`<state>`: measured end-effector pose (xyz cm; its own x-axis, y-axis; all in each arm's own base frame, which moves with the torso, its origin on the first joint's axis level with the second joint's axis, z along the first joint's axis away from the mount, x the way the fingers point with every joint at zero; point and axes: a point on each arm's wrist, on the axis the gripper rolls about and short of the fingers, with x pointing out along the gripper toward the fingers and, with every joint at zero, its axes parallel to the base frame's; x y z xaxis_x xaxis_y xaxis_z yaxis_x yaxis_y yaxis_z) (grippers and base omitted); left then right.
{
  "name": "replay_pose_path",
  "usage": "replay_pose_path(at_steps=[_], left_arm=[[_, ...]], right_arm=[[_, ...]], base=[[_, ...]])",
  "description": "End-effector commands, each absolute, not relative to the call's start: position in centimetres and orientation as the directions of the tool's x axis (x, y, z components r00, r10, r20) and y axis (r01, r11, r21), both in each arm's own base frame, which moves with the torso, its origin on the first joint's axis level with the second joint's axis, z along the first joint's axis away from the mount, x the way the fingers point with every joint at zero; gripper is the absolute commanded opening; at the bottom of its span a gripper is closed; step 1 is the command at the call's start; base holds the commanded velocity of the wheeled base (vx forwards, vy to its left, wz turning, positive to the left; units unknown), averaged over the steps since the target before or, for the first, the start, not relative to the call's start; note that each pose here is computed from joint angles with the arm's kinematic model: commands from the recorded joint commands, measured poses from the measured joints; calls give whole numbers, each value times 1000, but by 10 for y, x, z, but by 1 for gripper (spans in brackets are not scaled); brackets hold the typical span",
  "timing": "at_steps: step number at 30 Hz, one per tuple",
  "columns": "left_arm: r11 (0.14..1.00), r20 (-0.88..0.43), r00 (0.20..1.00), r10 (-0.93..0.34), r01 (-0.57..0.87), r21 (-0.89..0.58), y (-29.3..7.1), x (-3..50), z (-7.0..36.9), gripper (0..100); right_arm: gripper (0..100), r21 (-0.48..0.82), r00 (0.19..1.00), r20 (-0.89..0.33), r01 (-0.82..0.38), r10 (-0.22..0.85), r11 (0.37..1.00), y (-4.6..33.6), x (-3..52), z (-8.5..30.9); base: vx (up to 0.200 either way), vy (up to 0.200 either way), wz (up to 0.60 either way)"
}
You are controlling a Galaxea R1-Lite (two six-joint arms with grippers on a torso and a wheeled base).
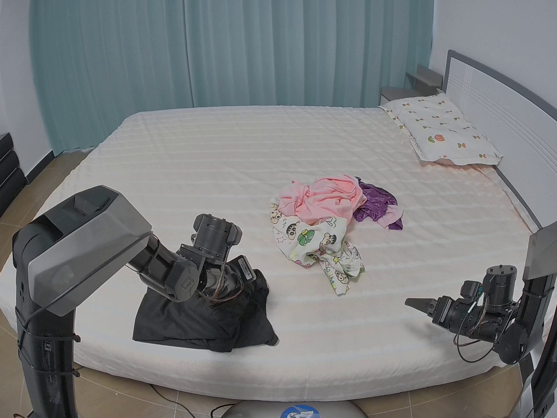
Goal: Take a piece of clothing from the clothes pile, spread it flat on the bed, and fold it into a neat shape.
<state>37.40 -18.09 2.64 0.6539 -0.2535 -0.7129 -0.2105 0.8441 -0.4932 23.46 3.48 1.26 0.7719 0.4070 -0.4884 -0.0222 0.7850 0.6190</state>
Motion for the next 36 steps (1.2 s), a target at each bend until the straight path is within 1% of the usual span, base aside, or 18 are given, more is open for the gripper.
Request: replay_pose_path(at_steps=[1, 3, 4, 7, 9, 10, 11, 12, 15, 16, 17, 19, 22, 24, 25, 27, 32, 36], left_arm=[[820, -695, 667, -268, -221, -528, -182, 371, 38, 100], [805, -684, 673, -281, -223, -550, -181, 369, 45, 100], [781, -664, 686, -297, -226, -582, -176, 366, 60, 100], [761, -646, 689, -328, -212, -613, -167, 359, 76, 100], [735, -635, 692, -344, -222, -640, -146, 352, 90, 100], [734, -636, 691, -344, -224, -641, -144, 351, 90, 100], [705, -633, 683, -364, -243, -667, -130, 345, 95, 100], [689, -631, 683, -367, -256, -678, -124, 344, 97, 100], [631, -643, 669, -374, -324, -705, -96, 341, 93, 100], [628, -644, 667, -373, -330, -705, -94, 340, 93, 100], [608, -657, 654, -374, -362, -707, -82, 339, 87, 100], [590, -673, 641, -369, -399, -703, -69, 336, 81, 100], [563, -692, 626, -359, -446, -696, -52, 332, 73, 100], [532, -695, 612, -379, -471, -704, -46, 331, 69, 100], [532, -695, 612, -379, -471, -704, -46, 331, 69, 100], [505, -692, 612, -383, -489, -711, -37, 332, 68, 100], [481, -689, 626, -365, -507, -715, -24, 333, 69, 100], [465, -682, 625, -379, -509, -725, -17, 333, 69, 100]], right_arm=[[100, 619, 766, -494, -23, 412, 785, 36, 235, 11], [100, 620, 764, -496, -21, 413, 784, 37, 234, 10], [100, 624, 763, -494, -22, 416, 781, 38, 234, 11], [100, 627, 759, -494, -26, 423, 779, 40, 234, 11], [100, 627, 759, -492, -31, 427, 778, 41, 234, 11], [100, 627, 758, -492, -33, 428, 778, 42, 234, 11], [100, 628, 754, -491, -41, 437, 777, 44, 234, 11], [100, 628, 752, -491, -45, 440, 777, 45, 234, 11], [100, 627, 741, -489, -68, 460, 776, 52, 234, 11], [100, 627, 740, -489, -71, 463, 776, 53, 233, 11], [100, 628, 734, -486, -84, 474, 774, 57, 233, 12], [100, 627, 732, -480, -99, 483, 773, 62, 233, 13], [100, 605, 752, -474, -99, 457, 790, 71, 238, 13], [100, 593, 766, -463, -108, 447, 798, 79, 243, 14], [100, 593, 766, -463, -108, 447, 798, 79, 243, 14], [100, 582, 764, -460, -126, 452, 804, 91, 247, 13], [100, 542, 771, -478, -117, 420, 832, 113, 254, 9], [100, 514, 786, -481, -106, 389, 851, 127, 261, 9]], base=[[0, 0, 0], [0, 0, 0], [0, 0, 0], [0, 0, 0], [0, 0, 0], [0, 0, 0], [0, 0, 0], [0, 0, 0], [0, 0, 0], [0, 0, 0], [0, 0, 0], [0, 0, 0], [-200, 0, 0], [0, 0, 0], [0, 0, 0], [0, 0, 0], [0, 0, 0], [0, 0, 0]])
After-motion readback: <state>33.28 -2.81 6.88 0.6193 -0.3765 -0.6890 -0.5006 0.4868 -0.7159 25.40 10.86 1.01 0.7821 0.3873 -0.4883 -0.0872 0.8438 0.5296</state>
